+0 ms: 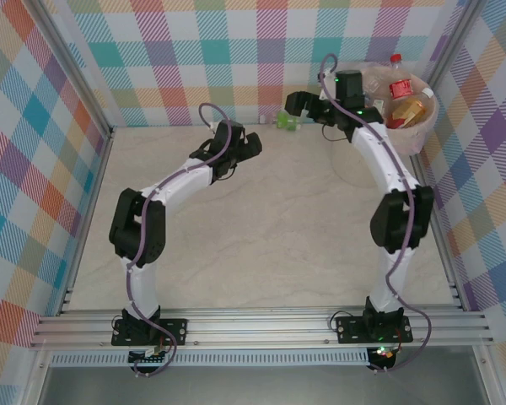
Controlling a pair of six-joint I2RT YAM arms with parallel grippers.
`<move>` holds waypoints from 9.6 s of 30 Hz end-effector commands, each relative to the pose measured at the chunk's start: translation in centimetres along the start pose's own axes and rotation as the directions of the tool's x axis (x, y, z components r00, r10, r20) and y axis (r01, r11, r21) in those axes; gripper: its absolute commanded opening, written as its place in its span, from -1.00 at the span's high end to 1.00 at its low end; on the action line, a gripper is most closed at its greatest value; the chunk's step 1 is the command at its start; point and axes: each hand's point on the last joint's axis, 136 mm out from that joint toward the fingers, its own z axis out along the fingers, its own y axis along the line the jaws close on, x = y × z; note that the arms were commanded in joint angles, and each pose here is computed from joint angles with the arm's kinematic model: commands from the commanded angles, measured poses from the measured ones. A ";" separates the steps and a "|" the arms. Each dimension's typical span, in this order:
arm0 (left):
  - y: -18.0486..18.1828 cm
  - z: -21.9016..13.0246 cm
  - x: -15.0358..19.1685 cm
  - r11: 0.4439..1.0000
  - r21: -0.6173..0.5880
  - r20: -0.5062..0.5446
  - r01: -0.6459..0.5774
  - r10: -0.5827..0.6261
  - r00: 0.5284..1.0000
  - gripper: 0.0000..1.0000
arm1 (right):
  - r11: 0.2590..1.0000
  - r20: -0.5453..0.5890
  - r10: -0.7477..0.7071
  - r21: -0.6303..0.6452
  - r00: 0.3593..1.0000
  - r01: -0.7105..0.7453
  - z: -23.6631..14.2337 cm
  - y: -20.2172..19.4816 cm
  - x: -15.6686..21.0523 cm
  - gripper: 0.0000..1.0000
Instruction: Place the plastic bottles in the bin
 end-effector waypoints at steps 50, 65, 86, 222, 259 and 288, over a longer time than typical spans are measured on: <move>3.8 16.0 -4.4 0.941 0.131 -0.102 0.311 -0.299 0.949 -1.00 | 0.957 0.215 0.254 -0.198 0.943 -0.213 19.3 -11.5 -0.2 -0.99; 2.9 13.8 -5.8 0.888 0.140 -0.162 0.439 -0.416 0.895 -1.00 | 0.926 0.102 0.043 -0.379 0.994 -0.001 20.0 -0.3 3.4 -1.00; 9.1 11.3 -9.7 0.879 0.064 -0.094 0.472 -0.465 0.880 -1.00 | 0.836 0.019 -0.099 -0.541 0.995 0.094 17.4 9.7 6.7 -0.97; -10.6 -21.3 6.5 0.740 0.552 0.114 -0.385 0.391 0.913 -0.94 | 0.966 -0.119 0.113 -0.218 0.986 -0.137 -11.2 8.6 7.4 -0.06; 0.9 -18.2 2.4 0.972 0.113 0.146 -0.204 0.186 0.972 -1.00 | 0.926 0.347 0.233 0.207 0.908 -0.317 -14.1 -13.4 -13.3 -0.33; 2.5 -15.5 3.7 0.984 0.071 0.068 -0.166 0.161 0.985 -1.00 | 0.941 0.145 0.280 0.151 0.949 -0.301 -11.0 -13.5 -9.5 -0.85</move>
